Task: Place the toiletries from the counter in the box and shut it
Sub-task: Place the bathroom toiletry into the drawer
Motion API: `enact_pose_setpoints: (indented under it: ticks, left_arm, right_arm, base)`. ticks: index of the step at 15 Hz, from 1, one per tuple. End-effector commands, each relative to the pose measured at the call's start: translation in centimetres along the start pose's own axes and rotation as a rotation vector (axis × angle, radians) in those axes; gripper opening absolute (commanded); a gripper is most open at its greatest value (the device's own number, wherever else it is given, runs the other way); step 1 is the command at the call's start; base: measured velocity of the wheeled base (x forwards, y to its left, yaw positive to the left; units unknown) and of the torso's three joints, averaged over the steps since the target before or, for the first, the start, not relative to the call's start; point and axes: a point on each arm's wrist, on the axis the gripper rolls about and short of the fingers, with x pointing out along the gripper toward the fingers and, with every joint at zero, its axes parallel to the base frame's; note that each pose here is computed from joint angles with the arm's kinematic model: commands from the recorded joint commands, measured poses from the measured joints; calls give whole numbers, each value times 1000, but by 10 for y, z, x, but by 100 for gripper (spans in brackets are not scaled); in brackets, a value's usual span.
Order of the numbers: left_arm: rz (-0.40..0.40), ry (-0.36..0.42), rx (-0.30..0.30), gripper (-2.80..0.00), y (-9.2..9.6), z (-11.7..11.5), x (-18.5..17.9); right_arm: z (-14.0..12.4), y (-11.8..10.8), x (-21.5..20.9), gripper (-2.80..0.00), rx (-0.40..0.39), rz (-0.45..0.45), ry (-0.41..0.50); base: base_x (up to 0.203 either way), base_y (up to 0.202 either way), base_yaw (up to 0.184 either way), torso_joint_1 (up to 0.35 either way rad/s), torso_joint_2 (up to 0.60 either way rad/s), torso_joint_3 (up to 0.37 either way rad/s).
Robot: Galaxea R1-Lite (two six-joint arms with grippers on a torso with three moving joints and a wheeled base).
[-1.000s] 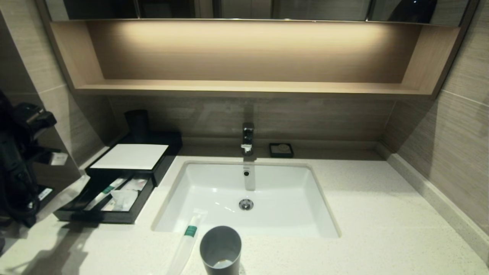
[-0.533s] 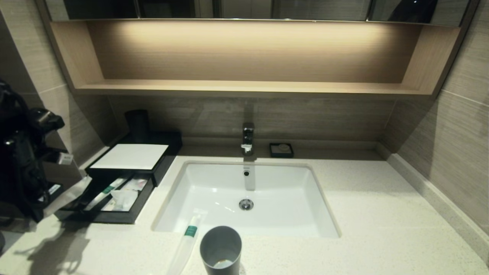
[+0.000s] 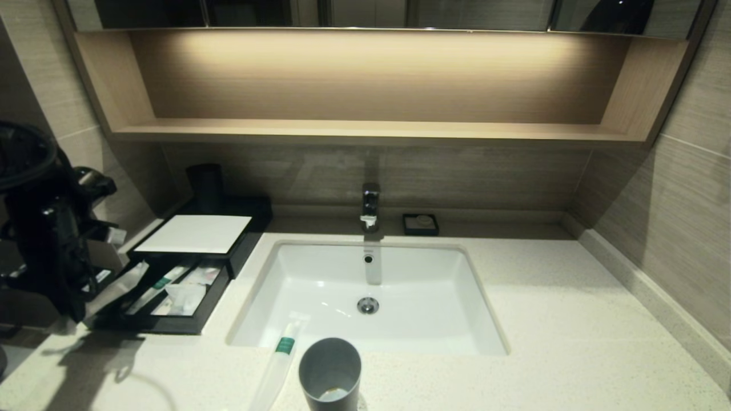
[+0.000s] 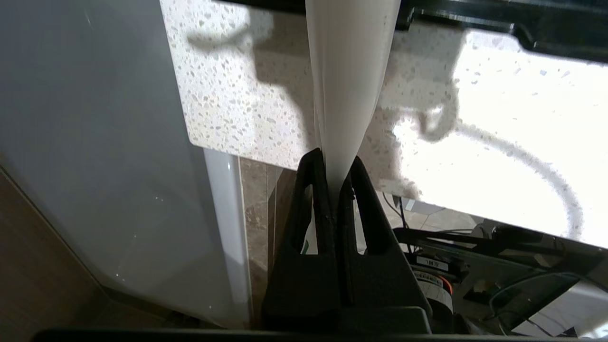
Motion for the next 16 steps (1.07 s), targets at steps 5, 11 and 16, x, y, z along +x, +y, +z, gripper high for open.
enact_pose_setpoints:
  ticks: [5, 11, 16]
  left_arm:
    - [0, -1, 7, -280, 0, 30, 17]
    - [10, -48, 5, -280, 0, 46, 19]
    - [17, -67, 12, -280, -6, 56, 27]
  right_arm:
    - [0, 0, 0, -280, 0, -1, 1]
    - [0, 0, 0, -280, 1, 0, 0]
    - [0, 0, 0, -280, 0, 0, 1]
  base:
    - [0, 0, 0, 0, 0, 0]
    - [0, 0, 0, 0, 0, 0]
    - [0, 0, 0, 0, 0, 0]
